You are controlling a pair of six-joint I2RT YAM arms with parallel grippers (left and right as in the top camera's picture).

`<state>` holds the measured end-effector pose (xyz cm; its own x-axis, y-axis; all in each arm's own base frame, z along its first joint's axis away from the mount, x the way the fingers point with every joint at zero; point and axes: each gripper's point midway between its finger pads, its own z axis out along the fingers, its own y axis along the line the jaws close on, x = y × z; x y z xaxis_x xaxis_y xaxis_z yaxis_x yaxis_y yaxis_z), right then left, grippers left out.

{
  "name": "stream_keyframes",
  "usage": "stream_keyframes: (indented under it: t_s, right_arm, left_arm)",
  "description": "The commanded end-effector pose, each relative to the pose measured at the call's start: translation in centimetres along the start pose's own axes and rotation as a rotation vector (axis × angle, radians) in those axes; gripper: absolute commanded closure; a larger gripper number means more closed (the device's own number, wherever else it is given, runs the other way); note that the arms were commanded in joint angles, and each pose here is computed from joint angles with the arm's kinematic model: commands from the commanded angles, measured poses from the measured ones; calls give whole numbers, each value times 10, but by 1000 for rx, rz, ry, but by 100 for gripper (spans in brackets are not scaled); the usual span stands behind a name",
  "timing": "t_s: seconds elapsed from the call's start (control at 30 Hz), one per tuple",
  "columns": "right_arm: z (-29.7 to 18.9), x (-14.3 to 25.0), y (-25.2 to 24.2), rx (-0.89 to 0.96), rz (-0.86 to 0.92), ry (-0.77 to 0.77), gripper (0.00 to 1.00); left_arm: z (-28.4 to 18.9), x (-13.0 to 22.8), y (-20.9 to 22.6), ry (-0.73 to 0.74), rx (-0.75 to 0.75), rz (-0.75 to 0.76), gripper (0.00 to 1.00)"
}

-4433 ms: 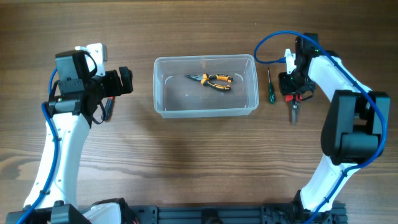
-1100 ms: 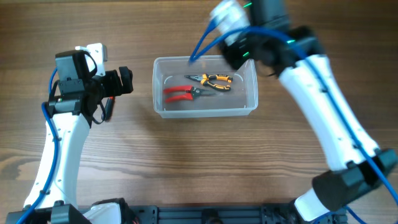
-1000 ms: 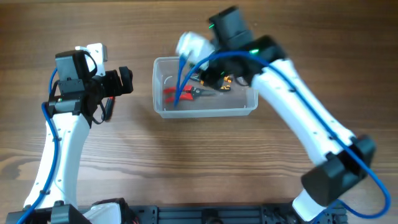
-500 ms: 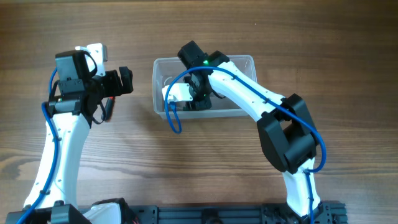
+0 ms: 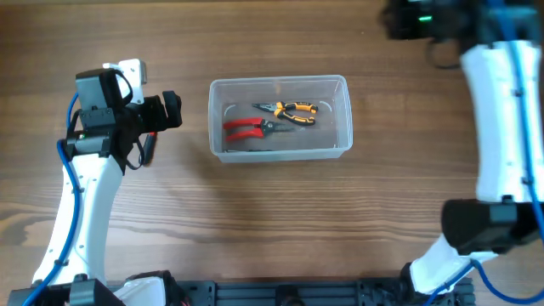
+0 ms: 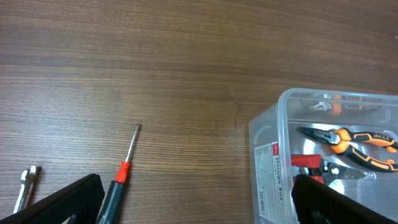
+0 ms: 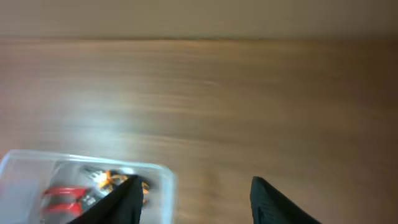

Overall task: Pack container
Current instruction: 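Move the left gripper over the red-and-black screwdriver and grasp it, then carry the screwdriver with the left gripper into the container and release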

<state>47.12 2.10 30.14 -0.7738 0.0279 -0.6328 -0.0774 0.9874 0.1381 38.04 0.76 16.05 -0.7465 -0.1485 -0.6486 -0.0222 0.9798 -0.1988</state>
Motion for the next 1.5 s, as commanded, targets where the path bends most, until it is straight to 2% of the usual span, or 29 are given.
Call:
stream_keyframes:
  t_s: [0.0,0.07,0.1,0.13,0.23,0.33,0.43,0.47,0.57,0.67,0.8,0.93,1.03,1.27,1.37,1.47]
  right_arm:
    - [6,30,-108,175,357,74,41]
    - [13,56,-148,225,465,127,41]
    - [19,77,-162,238,508,179,34]
    - [26,93,-167,243,531,222,0]
    - [42,122,-166,241,549,302,0]
    - [53,135,-166,239,553,323,0]
    - [55,135,-167,239,551,320,0]
    - [55,135,-167,239,551,319,0]
    - [57,131,-169,240,547,301,0]
    - [60,117,-174,242,533,241,0]
    - [63,102,-179,244,517,175,0]
    - [64,100,-180,245,515,164,0]
    - [64,100,-180,245,515,164,0]
    - [64,100,-180,245,515,164,0]
    - [64,100,-180,245,515,164,0]
    - [64,100,-180,245,515,164,0]
  left_arm:
    - [-2,0,-11,19,72,-48,0]
    - [-2,9,-15,54,91,-57,0]
    - [-1,22,-6,108,46,-75,0]
    - [1,38,8,170,-33,-86,0]
    - [7,65,34,285,-167,-96,0]
    - [24,100,60,440,-229,-105,0]
    - [48,124,76,549,-228,0,16]
    - [51,127,82,561,-244,38,15]
    - [52,123,87,562,-271,62,1]
    - [39,110,84,623,-259,77,0]
    - [32,67,84,672,-251,92,0]
    - [53,77,91,741,-244,83,0]
    - [59,83,92,773,-208,160,4]
    - [79,68,96,701,-157,333,8]
    - [84,82,95,748,-151,300,10]
    - [90,96,96,783,-151,250,17]
